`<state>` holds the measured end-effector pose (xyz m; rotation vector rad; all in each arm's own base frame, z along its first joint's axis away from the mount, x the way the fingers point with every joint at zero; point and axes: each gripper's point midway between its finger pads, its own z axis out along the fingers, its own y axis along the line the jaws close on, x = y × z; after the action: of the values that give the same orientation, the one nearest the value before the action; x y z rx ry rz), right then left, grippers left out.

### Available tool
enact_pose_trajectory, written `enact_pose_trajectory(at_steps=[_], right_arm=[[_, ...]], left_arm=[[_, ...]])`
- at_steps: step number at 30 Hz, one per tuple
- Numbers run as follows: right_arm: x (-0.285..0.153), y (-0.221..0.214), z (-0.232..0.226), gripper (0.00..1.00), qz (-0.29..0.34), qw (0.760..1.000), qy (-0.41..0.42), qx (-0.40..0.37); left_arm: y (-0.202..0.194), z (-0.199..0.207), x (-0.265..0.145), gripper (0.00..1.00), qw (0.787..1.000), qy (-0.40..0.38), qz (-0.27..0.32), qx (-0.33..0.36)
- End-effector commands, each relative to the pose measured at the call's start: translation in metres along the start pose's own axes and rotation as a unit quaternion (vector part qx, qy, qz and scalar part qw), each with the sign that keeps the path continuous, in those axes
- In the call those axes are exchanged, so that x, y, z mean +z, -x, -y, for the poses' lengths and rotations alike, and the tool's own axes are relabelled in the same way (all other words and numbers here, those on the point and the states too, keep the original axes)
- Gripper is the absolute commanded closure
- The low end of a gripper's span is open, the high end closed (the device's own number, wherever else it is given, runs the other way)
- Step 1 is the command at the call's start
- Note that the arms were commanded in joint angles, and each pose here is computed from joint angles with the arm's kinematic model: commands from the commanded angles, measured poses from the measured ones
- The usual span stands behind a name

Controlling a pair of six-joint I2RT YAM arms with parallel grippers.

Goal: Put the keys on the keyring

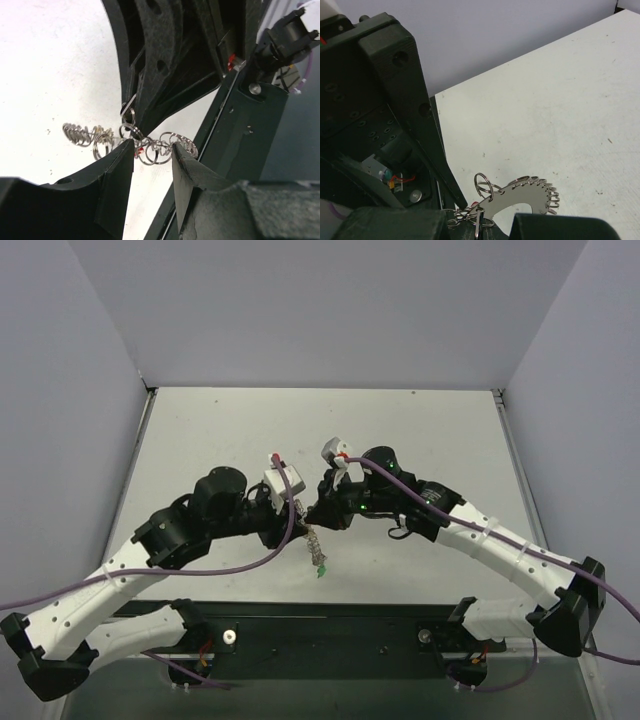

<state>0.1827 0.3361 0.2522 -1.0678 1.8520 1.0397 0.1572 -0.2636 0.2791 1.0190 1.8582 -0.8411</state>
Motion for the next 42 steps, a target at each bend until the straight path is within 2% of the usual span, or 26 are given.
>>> enact_pose_trajectory(at_steps=[1, 14, 34, 42], right_arm=[[0.003, 0.026, -0.004, 1.00, 0.045, 0.999, 0.013, -0.027], [0.046, -0.017, 0.012, 1.00, 0.006, 0.999, 0.039, 0.003], [0.103, -0.044, 0.009, 1.00, -0.018, 0.988, 0.132, 0.075], [0.108, -0.048, 0.012, 1.00, -0.018, 0.986, 0.143, 0.088]], left_arm=[[0.019, -0.013, -0.018, 0.54, 0.995, 0.054, 0.081, -0.004], [-0.021, -0.041, -0.031, 0.51, 0.983, 0.147, 0.081, -0.079], [-0.063, -0.039, -0.028, 0.55, 0.981, 0.150, 0.024, -0.117], [-0.071, -0.049, -0.023, 0.55, 0.978, 0.173, -0.006, -0.112]])
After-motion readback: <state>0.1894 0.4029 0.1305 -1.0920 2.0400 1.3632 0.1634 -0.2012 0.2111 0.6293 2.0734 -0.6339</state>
